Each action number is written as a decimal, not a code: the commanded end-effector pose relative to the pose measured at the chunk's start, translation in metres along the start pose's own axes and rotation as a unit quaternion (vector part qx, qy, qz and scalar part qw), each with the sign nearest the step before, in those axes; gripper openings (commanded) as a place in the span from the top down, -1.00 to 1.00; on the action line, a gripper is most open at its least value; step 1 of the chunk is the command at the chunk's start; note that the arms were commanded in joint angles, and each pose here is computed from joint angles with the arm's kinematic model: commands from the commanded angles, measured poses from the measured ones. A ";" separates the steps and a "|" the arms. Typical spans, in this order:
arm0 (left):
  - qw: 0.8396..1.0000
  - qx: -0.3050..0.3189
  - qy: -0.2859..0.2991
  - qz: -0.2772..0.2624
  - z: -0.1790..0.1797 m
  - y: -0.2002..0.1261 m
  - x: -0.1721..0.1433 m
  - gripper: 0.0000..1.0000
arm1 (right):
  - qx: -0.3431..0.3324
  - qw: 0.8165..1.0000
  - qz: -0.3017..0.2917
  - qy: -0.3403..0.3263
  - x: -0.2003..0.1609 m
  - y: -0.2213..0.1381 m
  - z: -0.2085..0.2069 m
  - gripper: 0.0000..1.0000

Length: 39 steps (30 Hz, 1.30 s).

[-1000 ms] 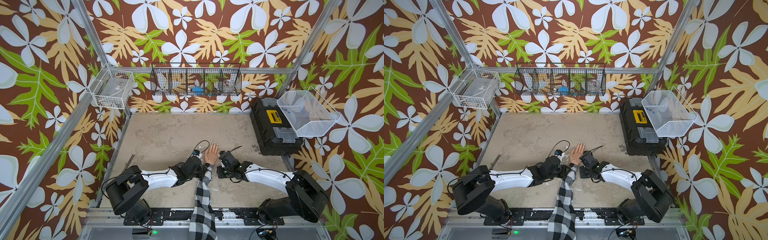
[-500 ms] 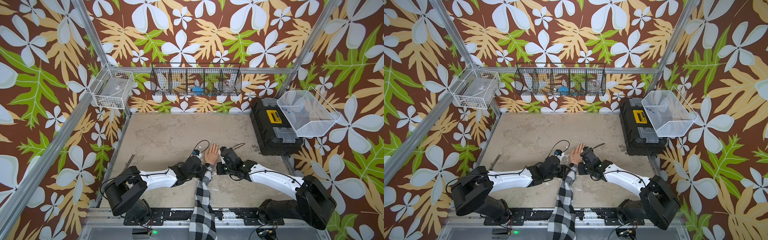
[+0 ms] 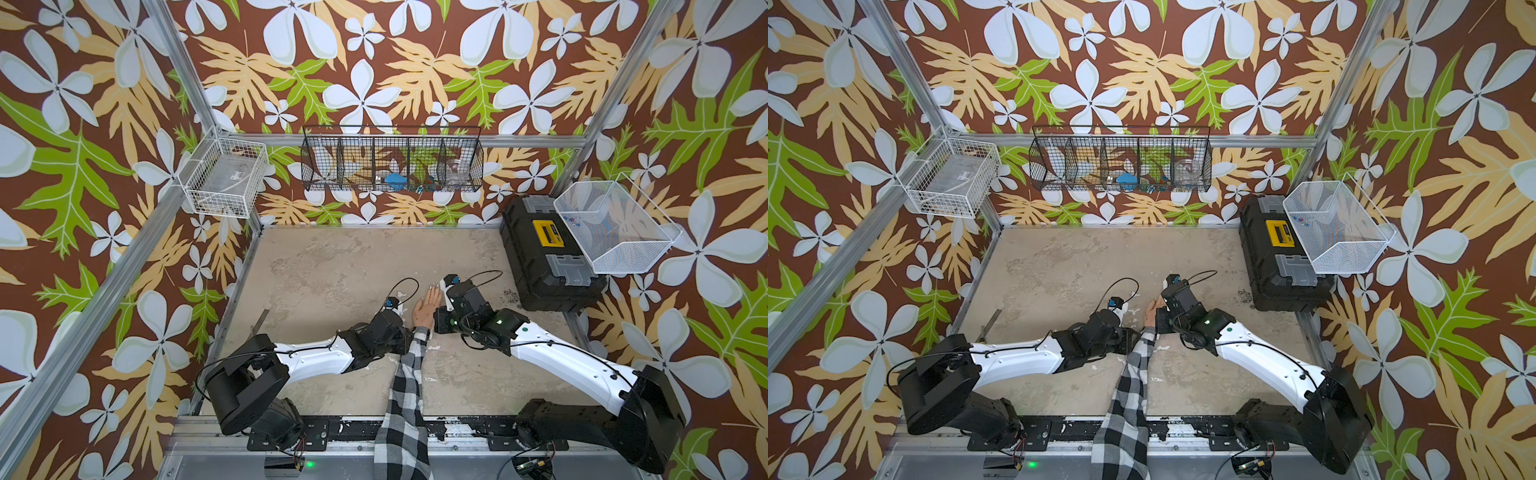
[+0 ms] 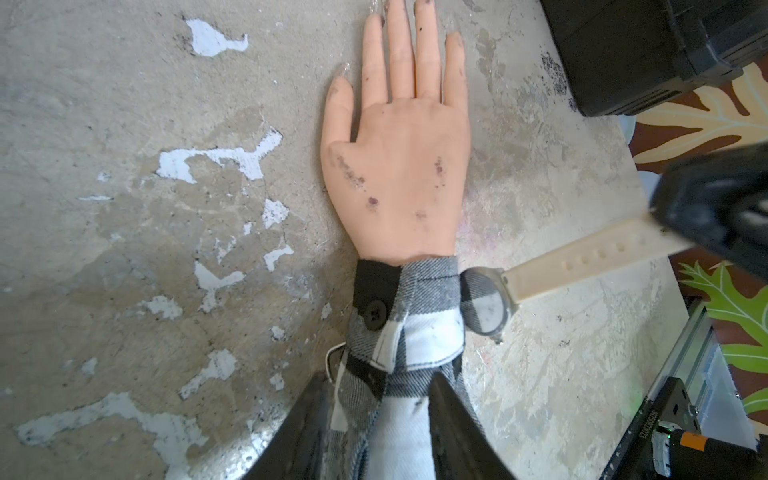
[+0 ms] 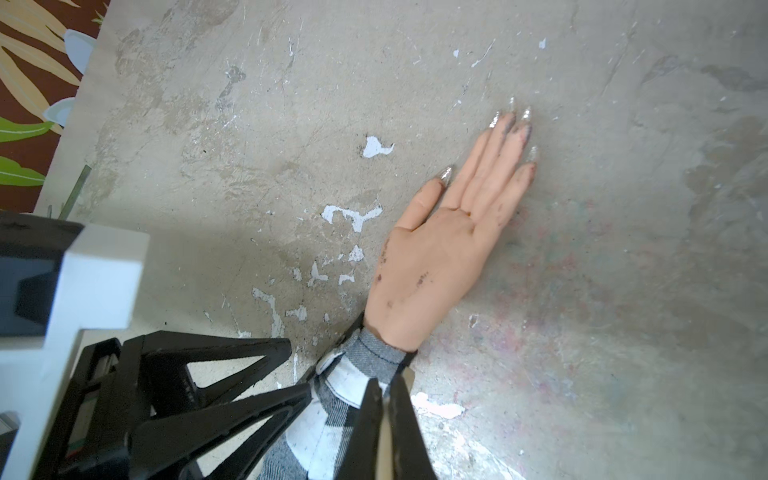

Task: Take off the watch
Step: Take off the watch from the hand, then place the watch at the center of the board.

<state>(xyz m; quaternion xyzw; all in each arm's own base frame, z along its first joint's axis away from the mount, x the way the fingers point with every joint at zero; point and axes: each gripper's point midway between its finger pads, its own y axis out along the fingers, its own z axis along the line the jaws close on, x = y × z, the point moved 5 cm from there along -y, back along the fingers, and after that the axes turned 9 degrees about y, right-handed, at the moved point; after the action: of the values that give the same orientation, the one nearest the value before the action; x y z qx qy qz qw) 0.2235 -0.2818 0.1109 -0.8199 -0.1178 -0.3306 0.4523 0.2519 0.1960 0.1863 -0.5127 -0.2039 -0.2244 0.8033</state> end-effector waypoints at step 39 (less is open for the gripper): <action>1.000 0.008 0.006 -0.013 -0.001 -0.008 0.011 0.15 | -0.071 0.977 -0.161 0.116 0.130 -0.020 -0.087 1.00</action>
<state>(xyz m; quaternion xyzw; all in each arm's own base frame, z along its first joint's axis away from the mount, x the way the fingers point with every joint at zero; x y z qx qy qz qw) 0.2262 -0.2807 0.1210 -0.8162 -0.1267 -0.3347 0.4536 0.3518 0.0930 0.2431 -0.5071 -0.1798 -0.4066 0.7384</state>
